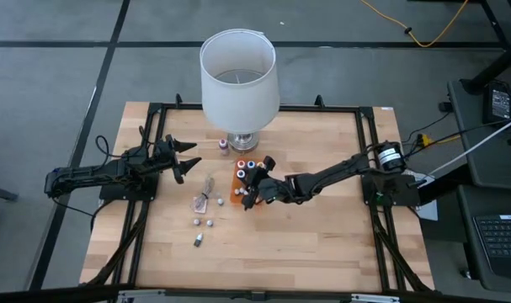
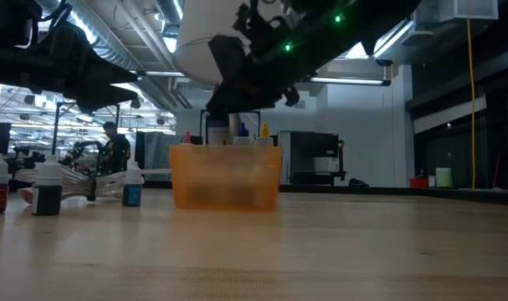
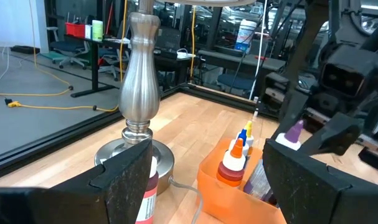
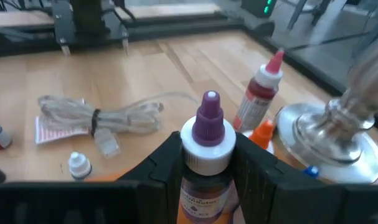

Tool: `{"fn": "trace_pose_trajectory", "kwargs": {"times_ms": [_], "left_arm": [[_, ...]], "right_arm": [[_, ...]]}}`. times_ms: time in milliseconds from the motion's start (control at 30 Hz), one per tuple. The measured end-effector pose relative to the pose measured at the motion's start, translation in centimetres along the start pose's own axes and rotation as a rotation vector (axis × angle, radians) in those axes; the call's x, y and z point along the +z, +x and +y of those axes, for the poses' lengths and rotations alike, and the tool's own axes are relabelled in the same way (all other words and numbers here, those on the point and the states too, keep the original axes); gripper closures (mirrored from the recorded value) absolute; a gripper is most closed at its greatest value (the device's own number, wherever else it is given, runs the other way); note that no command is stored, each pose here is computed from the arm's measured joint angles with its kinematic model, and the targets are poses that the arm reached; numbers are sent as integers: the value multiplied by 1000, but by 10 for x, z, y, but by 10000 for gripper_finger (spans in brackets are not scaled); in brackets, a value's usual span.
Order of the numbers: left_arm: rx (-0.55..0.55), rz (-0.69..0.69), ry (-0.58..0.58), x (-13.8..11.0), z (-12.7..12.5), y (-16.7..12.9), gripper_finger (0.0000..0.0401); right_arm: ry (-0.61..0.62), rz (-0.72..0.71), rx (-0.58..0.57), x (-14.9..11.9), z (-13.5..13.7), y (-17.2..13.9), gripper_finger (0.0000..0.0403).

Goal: Pick & Place food coloring
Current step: Put the large purple food coloring bottle into the orange bin

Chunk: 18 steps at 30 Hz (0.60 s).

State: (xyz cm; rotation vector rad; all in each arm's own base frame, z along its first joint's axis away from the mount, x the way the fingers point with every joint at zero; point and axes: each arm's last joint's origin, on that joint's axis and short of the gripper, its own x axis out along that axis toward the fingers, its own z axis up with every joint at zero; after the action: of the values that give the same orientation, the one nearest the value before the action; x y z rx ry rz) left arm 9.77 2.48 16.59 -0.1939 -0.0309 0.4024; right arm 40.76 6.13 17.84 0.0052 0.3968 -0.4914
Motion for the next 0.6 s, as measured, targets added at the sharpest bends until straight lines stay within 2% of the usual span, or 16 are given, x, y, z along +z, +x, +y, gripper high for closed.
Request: {"fn": "trace_pose_trajectory", "kwargs": {"times_ms": [600], "left_arm": [[0, 0, 0, 0, 0, 0, 107]], "right_arm": [[11, 32, 5, -10, -8, 16, 289]]}}
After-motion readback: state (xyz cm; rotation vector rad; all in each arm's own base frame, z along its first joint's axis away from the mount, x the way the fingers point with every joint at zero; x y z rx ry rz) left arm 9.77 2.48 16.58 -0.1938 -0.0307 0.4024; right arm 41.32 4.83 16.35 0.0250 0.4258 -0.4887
